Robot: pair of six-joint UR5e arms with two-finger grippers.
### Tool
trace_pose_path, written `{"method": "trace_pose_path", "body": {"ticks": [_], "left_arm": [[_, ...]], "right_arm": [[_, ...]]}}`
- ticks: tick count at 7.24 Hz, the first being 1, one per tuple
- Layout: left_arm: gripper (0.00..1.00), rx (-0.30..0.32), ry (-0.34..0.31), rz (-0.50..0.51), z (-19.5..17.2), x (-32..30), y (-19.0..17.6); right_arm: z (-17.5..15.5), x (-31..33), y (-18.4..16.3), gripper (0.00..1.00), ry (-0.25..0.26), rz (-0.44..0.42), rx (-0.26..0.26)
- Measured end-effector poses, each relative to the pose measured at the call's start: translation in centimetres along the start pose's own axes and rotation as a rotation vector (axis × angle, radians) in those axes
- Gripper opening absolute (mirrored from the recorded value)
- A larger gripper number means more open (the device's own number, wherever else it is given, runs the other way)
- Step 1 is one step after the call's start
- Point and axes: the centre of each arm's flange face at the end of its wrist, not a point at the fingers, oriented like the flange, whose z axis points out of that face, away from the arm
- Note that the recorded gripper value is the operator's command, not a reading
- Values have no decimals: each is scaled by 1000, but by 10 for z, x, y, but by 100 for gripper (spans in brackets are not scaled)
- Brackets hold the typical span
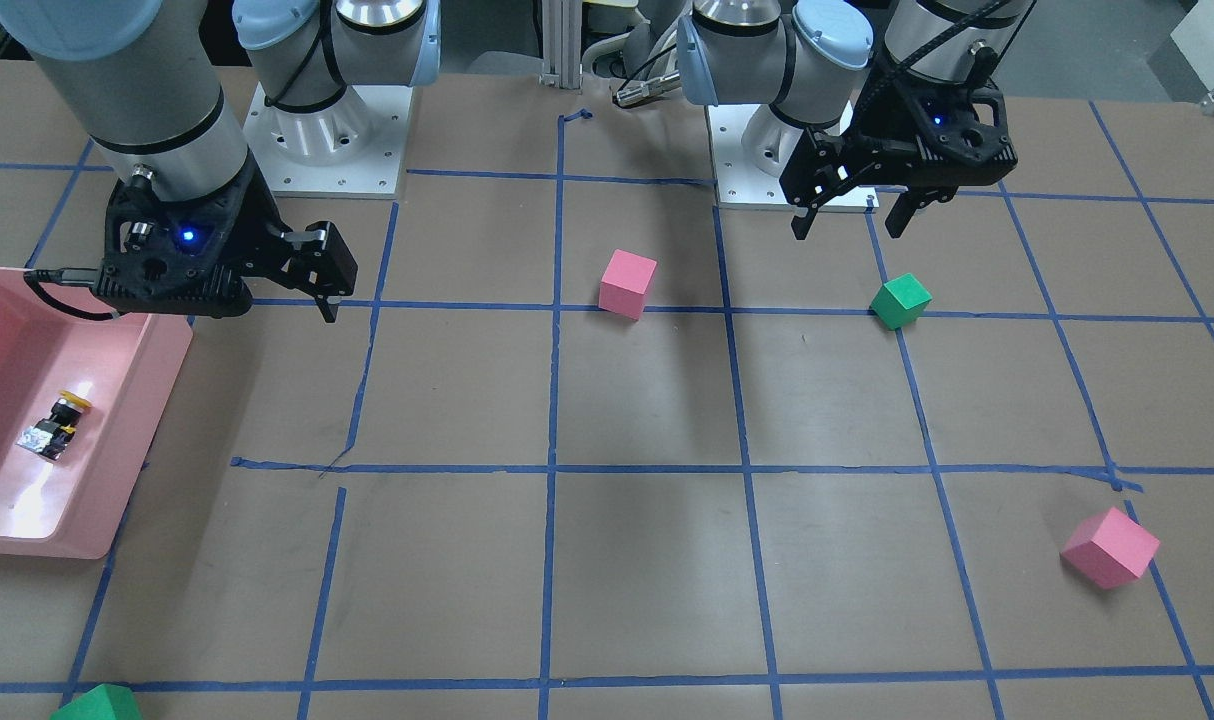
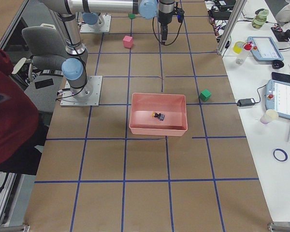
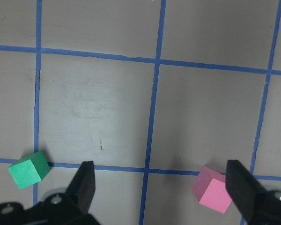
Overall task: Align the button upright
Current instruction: 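Move the right gripper over the pink tray toward the yellow button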
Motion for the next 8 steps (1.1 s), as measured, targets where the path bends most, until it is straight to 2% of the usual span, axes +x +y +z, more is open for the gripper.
{"method": "trace_pose_path", "body": {"ticks": [3, 5, 8], "left_arm": [[100, 0, -1, 5, 0, 0, 0], [100, -1, -2, 6, 0, 0, 0], [100, -3, -2, 7, 1, 0, 0]], "right_arm": [[1, 17, -6, 100, 9, 28, 7], [7, 90, -22, 100, 21, 91, -2], [48, 215, -43, 100, 18, 55, -25]]}}
